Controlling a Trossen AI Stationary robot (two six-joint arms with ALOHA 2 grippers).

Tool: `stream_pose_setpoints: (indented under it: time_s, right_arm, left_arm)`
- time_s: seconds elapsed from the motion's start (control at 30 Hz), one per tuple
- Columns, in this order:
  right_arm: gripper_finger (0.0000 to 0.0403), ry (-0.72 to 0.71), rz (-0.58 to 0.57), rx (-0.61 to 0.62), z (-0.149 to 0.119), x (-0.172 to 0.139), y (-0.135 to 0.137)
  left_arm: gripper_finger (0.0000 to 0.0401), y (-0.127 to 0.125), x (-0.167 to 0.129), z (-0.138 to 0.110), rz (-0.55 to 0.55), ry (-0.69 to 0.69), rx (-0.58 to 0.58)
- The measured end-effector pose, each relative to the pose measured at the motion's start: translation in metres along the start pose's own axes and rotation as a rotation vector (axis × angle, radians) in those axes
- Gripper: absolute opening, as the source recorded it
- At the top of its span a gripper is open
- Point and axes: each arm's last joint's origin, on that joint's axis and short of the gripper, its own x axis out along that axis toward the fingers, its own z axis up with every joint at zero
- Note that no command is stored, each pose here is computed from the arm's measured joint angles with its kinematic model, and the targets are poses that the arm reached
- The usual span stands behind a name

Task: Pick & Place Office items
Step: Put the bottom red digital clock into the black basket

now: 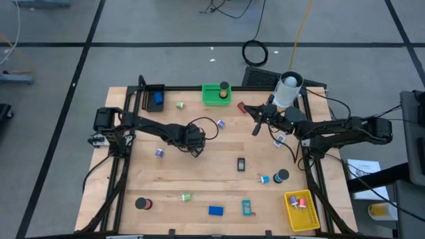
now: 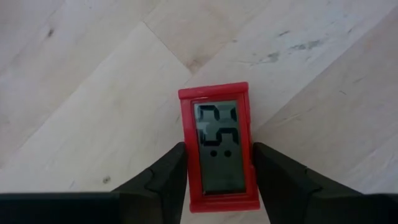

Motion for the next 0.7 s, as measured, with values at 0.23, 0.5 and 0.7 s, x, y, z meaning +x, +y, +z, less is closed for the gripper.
stream_pose_setpoints:
  time_s: [0.23, 0.5, 0.7]
  right_arm:
    - [0.0004, 0.005, 0.000, -0.001, 0.000, 0.000, 0.000]
    - [0.0004, 0.006, 0.000, -0.001, -0.001, 0.000, 0.000]
    - [0.0004, 0.007, 0.000, -0.001, -0.001, 0.000, 0.000]
  left_arm:
    - [0.0169, 0.001, -0.003, 0.000, 0.000, 0.004, 0.062]
    - [0.0167, 0.018, -0.043, 0.007, -0.034, -0.078, 0.090]
    - [0.0166, 0.051, -0.095, 0.010, -0.053, -0.200, 0.028]
